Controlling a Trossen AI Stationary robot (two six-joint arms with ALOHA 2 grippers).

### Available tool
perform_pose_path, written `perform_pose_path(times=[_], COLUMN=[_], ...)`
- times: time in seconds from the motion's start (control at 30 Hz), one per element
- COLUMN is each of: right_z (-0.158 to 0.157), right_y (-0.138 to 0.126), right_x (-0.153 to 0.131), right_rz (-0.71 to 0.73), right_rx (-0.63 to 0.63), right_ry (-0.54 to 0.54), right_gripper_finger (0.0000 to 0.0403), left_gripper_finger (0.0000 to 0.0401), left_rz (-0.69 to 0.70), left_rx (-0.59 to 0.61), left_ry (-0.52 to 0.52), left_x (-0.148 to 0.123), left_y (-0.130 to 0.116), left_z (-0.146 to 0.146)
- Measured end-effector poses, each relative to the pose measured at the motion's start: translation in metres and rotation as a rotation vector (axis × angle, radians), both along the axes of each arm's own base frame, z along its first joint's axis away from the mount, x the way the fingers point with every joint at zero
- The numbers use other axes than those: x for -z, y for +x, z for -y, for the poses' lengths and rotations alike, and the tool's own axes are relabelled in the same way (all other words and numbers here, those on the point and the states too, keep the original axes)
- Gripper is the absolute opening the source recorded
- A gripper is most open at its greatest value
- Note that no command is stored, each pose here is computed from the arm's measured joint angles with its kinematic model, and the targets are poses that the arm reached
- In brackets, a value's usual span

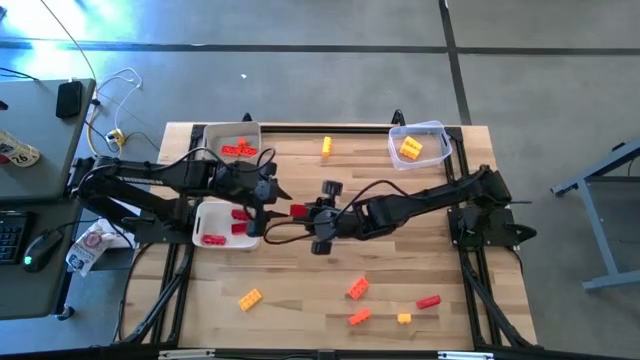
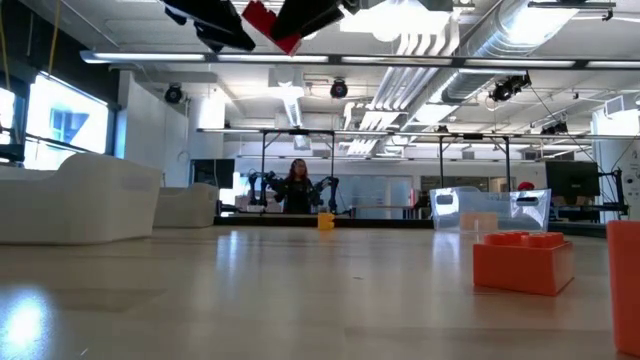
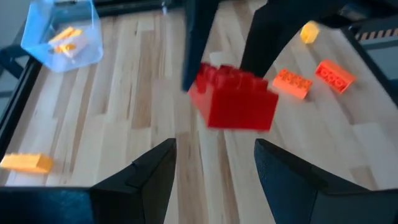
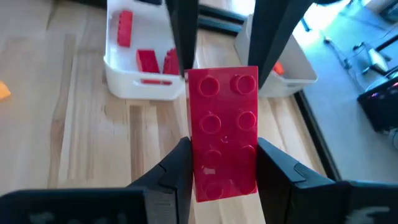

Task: Sort & place blocks by color
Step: Put the red game piece into the white bin

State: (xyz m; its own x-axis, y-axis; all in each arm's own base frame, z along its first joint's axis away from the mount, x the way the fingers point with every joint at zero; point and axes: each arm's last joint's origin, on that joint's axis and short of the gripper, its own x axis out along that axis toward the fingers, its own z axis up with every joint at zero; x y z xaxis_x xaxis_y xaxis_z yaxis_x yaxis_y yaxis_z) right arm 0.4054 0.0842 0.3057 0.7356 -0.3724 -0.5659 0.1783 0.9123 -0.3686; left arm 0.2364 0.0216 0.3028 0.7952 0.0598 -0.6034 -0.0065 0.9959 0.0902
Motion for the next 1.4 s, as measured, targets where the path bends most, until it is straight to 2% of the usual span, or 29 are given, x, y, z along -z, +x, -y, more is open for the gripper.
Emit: perform_pose_path(times=[0.37, 0.6, 0.7, 0.97, 1.2, 1.4], right_z=[0.000, 0.000, 0.000, 0.000, 0.001, -0.001], right_y=[0.004, 0.006, 0.006, 0.005, 0.003, 0.002], right_x=[-0.005, -0.007, -0.007, -0.004, -0.001, -0.001], right_rz=[0.065, 0.088, 0.085, 0.065, 0.036, 0.017], right_rx=[-0.005, -0.006, -0.006, -0.008, -0.001, -0.059], right_ry=[0.002, 0.011, 0.010, 0.025, 0.061, 0.137], right_gripper_finger=[0.0111, 0.0111, 0.0111, 0.0113, 0.0122, 0.0124], left_gripper_finger=[0.0204, 0.0201, 0.0186, 0.0114, 0.0114, 0.0116], left_rz=[0.098, 0.119, 0.111, 0.084, 0.071, 0.065], left_rx=[0.047, -0.037, -0.053, -0.036, -0.040, -0.030], left_ry=[0.009, 0.019, 0.029, 0.049, 0.033, 0.015], left_x=[-0.008, -0.008, -0.007, 0.000, 0.004, 0.005], left_y=[0.006, 0.009, 0.010, 0.018, 0.022, 0.021], left_z=[0.012, 0.010, 0.010, 0.010, 0.012, 0.017])
